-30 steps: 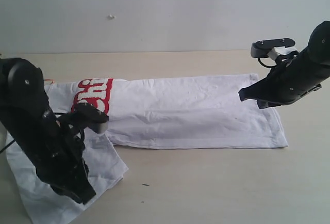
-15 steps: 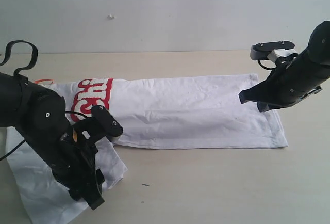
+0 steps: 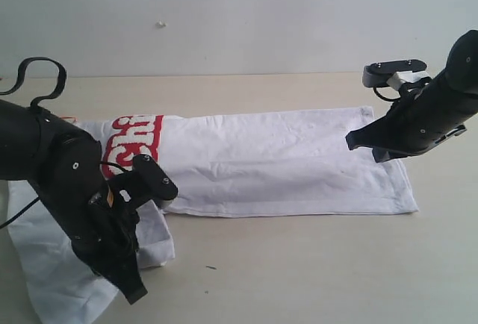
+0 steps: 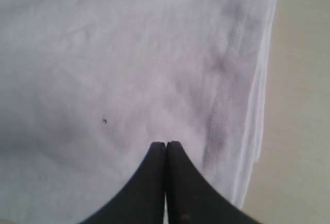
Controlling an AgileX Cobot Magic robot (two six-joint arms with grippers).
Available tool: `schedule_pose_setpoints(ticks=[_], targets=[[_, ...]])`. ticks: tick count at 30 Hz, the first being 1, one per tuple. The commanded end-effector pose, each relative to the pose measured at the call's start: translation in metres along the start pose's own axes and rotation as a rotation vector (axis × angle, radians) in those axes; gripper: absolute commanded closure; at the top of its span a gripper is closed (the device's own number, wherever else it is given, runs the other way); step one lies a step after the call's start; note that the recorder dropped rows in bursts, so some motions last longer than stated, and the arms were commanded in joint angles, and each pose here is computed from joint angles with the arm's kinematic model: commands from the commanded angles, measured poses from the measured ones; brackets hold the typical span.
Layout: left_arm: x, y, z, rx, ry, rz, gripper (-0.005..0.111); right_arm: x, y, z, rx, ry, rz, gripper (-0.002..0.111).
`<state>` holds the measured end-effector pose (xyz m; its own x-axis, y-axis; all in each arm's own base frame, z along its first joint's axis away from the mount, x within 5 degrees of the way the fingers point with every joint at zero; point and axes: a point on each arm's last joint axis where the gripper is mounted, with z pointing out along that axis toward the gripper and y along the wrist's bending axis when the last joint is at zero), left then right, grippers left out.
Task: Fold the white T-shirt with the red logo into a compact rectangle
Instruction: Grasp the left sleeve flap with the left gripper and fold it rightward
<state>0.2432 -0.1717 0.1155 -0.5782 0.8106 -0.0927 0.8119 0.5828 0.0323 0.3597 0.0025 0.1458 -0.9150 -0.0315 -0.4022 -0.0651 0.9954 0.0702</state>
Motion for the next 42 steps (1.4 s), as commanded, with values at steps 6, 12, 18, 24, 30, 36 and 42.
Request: schedule_pose_setpoints(ticks=[6,12,18,24,30,36,42], targets=[[0.003,0.002,-0.035,0.009,0.125,0.044,0.107,-0.002,0.001,-0.001,-0.004,-0.009,0.001,0.108],[0.006,0.005,-0.065,-0.032,0.126,0.238,0.107,-0.002,0.001,-0.001,-0.006,-0.004,0.001,0.108],[-0.001,0.020,-0.071,-0.203,0.085,0.568,0.107,0.000,0.002,-0.001,-0.016,0.021,0.006,0.108],[-0.020,0.026,-0.073,-0.342,-0.066,0.748,0.107,0.001,0.002,-0.001,-0.017,0.023,0.008,0.108],[-0.033,0.032,-0.063,-0.441,-0.101,0.910,0.107,0.000,0.002,-0.001,-0.019,0.020,-0.006,0.108],[-0.045,0.037,-0.051,-0.515,-0.149,1.028,0.107,-0.001,0.002,-0.001,-0.016,0.011,-0.012,0.108],[-0.051,0.054,-0.044,-0.560,-0.248,0.944,0.090,-0.001,0.001,-0.001,-0.013,0.001,-0.012,0.108]])
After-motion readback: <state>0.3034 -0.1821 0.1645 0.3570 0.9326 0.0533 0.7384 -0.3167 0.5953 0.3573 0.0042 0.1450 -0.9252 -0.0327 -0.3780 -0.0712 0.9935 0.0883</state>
